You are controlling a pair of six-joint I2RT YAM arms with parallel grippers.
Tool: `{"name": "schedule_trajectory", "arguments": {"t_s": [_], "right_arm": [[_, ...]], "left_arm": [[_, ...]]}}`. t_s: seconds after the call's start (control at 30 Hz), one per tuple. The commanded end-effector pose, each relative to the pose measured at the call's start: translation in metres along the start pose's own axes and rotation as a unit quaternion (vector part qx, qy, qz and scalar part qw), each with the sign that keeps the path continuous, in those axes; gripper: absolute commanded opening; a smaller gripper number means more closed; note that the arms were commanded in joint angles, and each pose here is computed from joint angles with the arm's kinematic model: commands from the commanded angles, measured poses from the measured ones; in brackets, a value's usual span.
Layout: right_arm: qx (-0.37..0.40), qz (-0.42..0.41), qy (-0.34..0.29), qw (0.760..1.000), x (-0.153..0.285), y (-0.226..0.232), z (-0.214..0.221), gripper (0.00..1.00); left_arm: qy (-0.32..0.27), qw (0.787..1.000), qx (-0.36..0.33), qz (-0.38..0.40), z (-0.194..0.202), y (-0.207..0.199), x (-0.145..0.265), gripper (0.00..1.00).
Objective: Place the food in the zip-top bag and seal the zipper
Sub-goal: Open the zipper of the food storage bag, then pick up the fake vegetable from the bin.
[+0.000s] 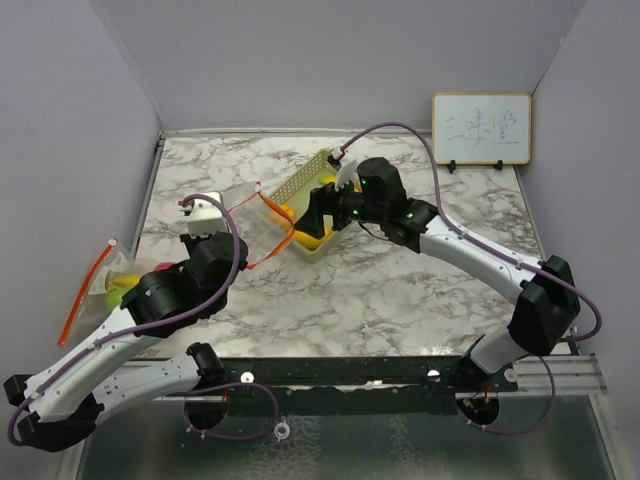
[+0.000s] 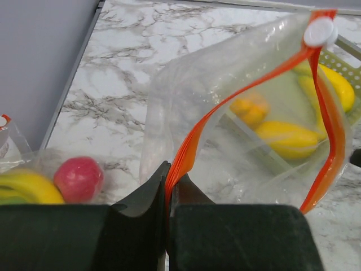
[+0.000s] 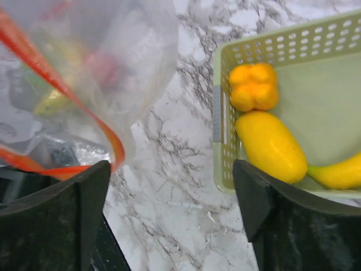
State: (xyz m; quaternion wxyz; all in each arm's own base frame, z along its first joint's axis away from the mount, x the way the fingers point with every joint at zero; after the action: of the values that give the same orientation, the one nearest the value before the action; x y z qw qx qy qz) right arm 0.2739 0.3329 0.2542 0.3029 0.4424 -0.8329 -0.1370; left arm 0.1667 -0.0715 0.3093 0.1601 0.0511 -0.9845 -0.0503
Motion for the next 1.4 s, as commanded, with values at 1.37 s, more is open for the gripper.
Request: {"name": "schedule_trajectory", "arguments": {"t_s": [1.37], "right_arm": [[-0.045,0.067,0.121,0.989,-0.183,-0.109,0.050,1.00]], "left_arm": [[0.008,0.989,-0.068,-0.129,0.034,0.002,-0.031,0.00]]}}
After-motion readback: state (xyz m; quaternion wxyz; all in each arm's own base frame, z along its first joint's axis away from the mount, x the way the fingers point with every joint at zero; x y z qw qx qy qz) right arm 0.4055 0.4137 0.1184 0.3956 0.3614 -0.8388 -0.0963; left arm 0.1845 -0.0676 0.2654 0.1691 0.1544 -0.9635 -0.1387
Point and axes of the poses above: each gripper's point midway between its finger pads, its own x axis back along the fingers, its own y axis along the line the jaws close on, z = x × y, the point moved 5 cm from there along x, back along the fingers, and after that the axes turned 7 degrees about -x, right-handed, at the moved point
